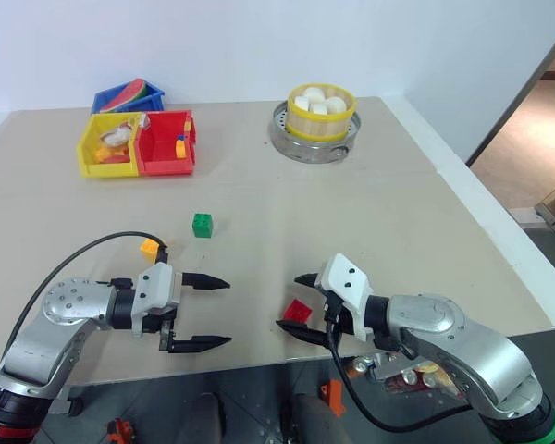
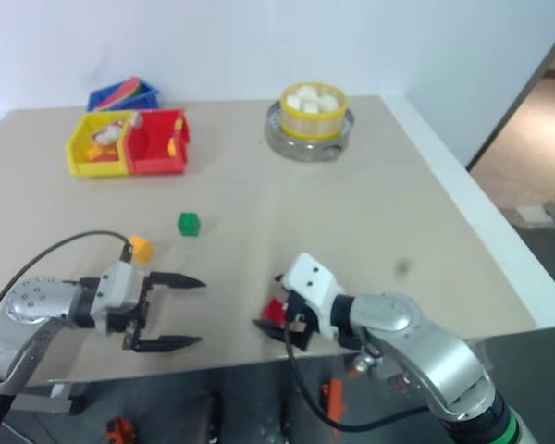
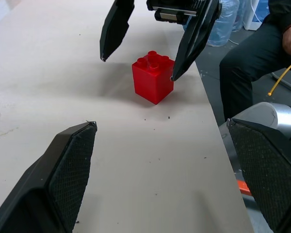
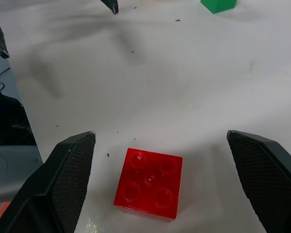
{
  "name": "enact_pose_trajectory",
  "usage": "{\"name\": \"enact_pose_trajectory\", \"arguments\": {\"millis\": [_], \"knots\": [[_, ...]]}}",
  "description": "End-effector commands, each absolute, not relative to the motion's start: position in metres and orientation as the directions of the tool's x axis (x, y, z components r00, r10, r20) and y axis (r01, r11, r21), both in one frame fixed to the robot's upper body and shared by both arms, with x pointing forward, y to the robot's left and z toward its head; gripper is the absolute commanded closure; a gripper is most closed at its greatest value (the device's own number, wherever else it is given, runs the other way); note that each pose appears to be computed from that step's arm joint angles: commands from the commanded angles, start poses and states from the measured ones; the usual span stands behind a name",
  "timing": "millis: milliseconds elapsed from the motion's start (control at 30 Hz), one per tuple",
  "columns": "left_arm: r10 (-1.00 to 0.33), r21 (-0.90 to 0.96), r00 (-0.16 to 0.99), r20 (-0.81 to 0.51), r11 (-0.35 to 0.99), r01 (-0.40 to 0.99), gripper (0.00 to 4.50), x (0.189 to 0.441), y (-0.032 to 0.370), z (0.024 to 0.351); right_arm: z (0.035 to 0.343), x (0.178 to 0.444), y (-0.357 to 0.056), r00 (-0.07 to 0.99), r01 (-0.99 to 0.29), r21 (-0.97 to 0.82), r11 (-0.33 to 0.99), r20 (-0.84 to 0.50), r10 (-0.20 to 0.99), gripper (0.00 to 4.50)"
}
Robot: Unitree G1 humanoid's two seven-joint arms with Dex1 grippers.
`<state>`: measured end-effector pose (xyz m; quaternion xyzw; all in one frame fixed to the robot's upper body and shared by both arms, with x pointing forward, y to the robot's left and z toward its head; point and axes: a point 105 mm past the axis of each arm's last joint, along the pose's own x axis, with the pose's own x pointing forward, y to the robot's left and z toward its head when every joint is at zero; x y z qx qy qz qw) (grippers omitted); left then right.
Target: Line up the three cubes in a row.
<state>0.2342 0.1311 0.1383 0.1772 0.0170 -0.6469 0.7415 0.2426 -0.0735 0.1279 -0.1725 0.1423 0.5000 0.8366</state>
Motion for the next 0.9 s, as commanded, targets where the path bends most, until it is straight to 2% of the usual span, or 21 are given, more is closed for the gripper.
{"name": "enact_pose_trajectory", "arguments": {"millis": [33,300,400,633,800,900], "knots": [[-0.957,0.264,0.165,-0.240,0.099,0.960,0.06,0.232,0.128,0.145,0.133,0.238,-0.071,0.459,-0.887,-0.144,0.439,-0.395,0.796,0.00],[-0.955,0.267,0.174,-0.239,0.107,0.958,0.06,0.230,0.128,0.147,0.126,0.238,-0.072,0.449,-0.884,-0.081,0.461,-0.423,0.787,0.00],[-0.954,0.270,0.178,-0.241,0.110,0.957,0.00,0.229,0.128,0.147,0.123,0.237,-0.071,0.442,-0.883,-0.057,0.465,-0.432,0.786,0.81],[-0.953,0.271,0.188,-0.239,0.120,0.955,0.00,0.229,0.128,0.147,0.120,0.237,-0.074,0.452,-0.870,-0.034,0.492,-0.450,0.770,3.18],[-0.952,0.277,0.198,-0.235,0.130,0.952,0.00,0.231,0.127,0.147,0.119,0.244,-0.080,0.479,-0.863,-0.094,0.497,-0.465,0.744,3.18],[-0.944,0.290,0.231,-0.237,0.158,0.944,0.00,0.236,0.132,0.147,0.131,0.257,-0.084,0.491,-0.866,-0.149,0.477,-0.436,0.755,3.18]]}}
